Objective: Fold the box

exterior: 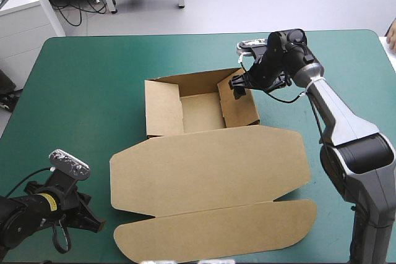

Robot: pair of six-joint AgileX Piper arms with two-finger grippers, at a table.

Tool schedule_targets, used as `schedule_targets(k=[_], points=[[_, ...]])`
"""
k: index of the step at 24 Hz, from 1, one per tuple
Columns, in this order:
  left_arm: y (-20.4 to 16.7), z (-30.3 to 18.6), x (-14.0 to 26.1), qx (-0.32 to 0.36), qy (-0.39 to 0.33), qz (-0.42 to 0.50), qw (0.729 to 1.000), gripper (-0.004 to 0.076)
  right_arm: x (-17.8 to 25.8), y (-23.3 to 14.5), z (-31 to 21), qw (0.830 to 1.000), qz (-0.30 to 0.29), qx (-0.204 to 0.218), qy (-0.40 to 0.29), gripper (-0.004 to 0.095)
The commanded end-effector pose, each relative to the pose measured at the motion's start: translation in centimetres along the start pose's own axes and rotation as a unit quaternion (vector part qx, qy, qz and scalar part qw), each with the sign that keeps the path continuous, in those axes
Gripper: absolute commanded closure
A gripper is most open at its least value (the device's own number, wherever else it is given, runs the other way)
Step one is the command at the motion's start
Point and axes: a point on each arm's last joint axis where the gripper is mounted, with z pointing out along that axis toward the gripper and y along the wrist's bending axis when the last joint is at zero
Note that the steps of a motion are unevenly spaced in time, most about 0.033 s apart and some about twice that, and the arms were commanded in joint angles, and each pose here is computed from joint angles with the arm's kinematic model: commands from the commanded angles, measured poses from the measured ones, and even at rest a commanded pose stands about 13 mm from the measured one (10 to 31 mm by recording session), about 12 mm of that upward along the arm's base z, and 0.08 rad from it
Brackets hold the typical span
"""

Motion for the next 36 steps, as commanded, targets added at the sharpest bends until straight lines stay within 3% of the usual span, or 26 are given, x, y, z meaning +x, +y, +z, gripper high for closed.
schedule_targets(k=[1, 4, 7, 15, 18, 22, 29, 36], points=[[0.0, -0.1, -0.6, -0.001, -0.034, -0.007, 0.999, 0.0734, -0.4, 0.2, -2.0, 0.999, -0.006, -0.006, -0.032, 0.0077], [0.0, -0.2, -0.6, -0.002, -0.040, -0.006, 0.999, 0.0734, -0.5, 0.0, -0.6, 1.000, -0.003, -0.006, -0.018, 0.0138], [0.0, -0.2, -0.7, -0.002, -0.042, -0.006, 0.999, 0.0734, -0.6, -0.1, 0.4, 1.000, -0.002, -0.006, -0.010, 0.0290], [0.3, -0.2, -0.7, -0.017, -0.044, 0.000, 0.999, 0.0734, -0.7, -0.2, 0.7, 1.000, -0.002, -0.004, -0.009, 0.0930], [0.2, -0.2, -0.8, -0.014, -0.048, -0.006, 0.999, 0.0734, -0.8, -0.4, 0.5, 1.000, -0.011, 0.004, -0.015, 0.0927], [0.2, -0.2, -0.8, -0.011, -0.048, -0.021, 0.999, 0.0734, -2.1, -3.7, -2.8, 0.995, -0.015, 0.078, -0.064, 0.0927], [0.3, -0.2, -0.8, -0.018, -0.047, -0.018, 0.999, 0.0734, -0.8, -16.5, -9.5, 0.973, 0.097, 0.166, -0.124, 0.0928], [0.3, -0.2, -0.8, -0.019, -0.048, -0.018, 0.999, 0.0734, 3.9, -26.4, -11.7, 0.947, 0.206, 0.216, -0.117, 0.0928]])
